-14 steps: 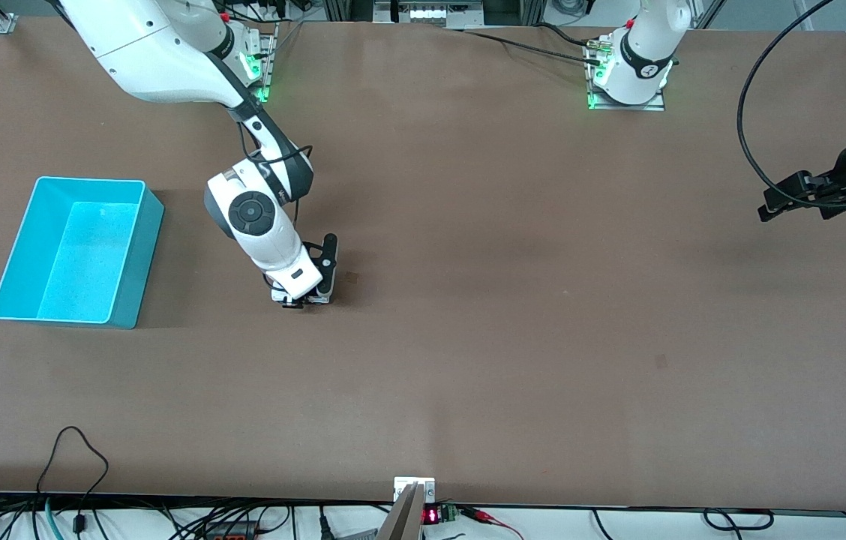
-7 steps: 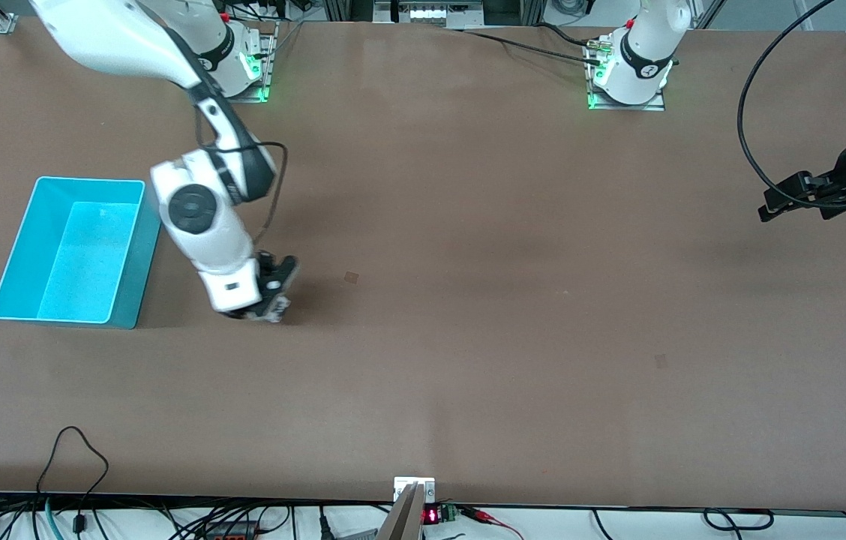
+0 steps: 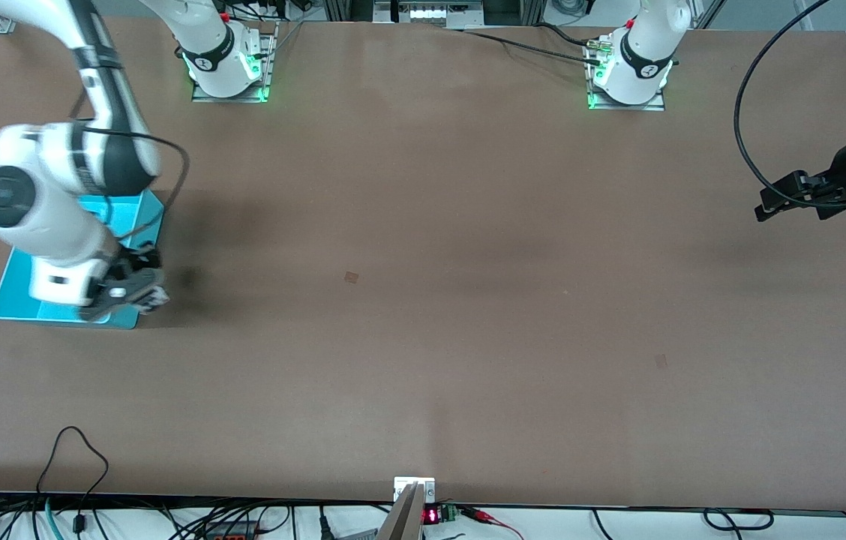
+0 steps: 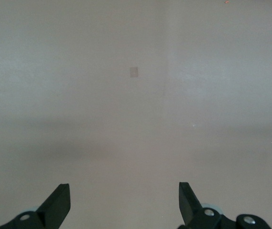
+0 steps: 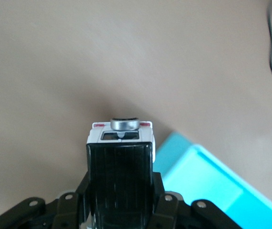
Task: Wind and store white jeep toy
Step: 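Carry the jeep over the blue bin and lower it inside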
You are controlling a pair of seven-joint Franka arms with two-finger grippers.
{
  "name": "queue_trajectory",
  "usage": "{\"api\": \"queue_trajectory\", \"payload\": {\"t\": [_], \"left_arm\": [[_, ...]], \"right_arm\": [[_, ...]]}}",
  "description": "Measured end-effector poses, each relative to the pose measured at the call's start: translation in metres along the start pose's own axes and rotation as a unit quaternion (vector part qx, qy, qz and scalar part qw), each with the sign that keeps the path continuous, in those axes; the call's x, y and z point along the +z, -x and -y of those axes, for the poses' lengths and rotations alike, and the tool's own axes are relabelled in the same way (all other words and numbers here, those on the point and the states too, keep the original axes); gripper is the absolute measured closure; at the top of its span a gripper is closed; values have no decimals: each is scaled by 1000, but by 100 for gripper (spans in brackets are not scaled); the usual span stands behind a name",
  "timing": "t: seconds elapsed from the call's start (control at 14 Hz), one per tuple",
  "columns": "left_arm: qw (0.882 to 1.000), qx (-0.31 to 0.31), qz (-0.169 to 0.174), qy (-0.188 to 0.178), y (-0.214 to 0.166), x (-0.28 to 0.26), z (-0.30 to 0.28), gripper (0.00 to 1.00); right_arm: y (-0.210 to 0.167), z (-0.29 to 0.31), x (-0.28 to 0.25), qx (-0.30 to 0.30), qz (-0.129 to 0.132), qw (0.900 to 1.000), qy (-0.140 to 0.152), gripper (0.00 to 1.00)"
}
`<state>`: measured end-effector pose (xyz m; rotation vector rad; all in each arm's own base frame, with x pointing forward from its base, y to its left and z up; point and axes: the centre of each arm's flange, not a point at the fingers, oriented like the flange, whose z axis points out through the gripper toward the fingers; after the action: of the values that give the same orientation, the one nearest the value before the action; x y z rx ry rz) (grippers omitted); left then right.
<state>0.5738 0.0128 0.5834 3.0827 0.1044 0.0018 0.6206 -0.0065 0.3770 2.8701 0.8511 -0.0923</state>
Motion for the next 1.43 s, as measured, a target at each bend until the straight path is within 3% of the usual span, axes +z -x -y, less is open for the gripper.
{"api": "queue_trajectory", "payload": {"t": [0.29,0.57,0.93,1.07,1.43], "left_arm": [[1000,1,0,0,0,0,-1,0],[1000,3,0,0,0,0,-3,0],[1000,3,-1,0,0,-1,-3,0],[1000,4,-1,-1,0,-1,-5,0],[1000,3,-1,-1,0,-1,-4,0]], "right_arm": [[64,-52,28,79,32,996,-9,49],[114,-74,73,160,42,986,-11,49],[134,-69,115,228,25,973,2,49],[143,-70,137,243,29,970,3,49],[157,-74,177,285,42,957,-23,49]]}}
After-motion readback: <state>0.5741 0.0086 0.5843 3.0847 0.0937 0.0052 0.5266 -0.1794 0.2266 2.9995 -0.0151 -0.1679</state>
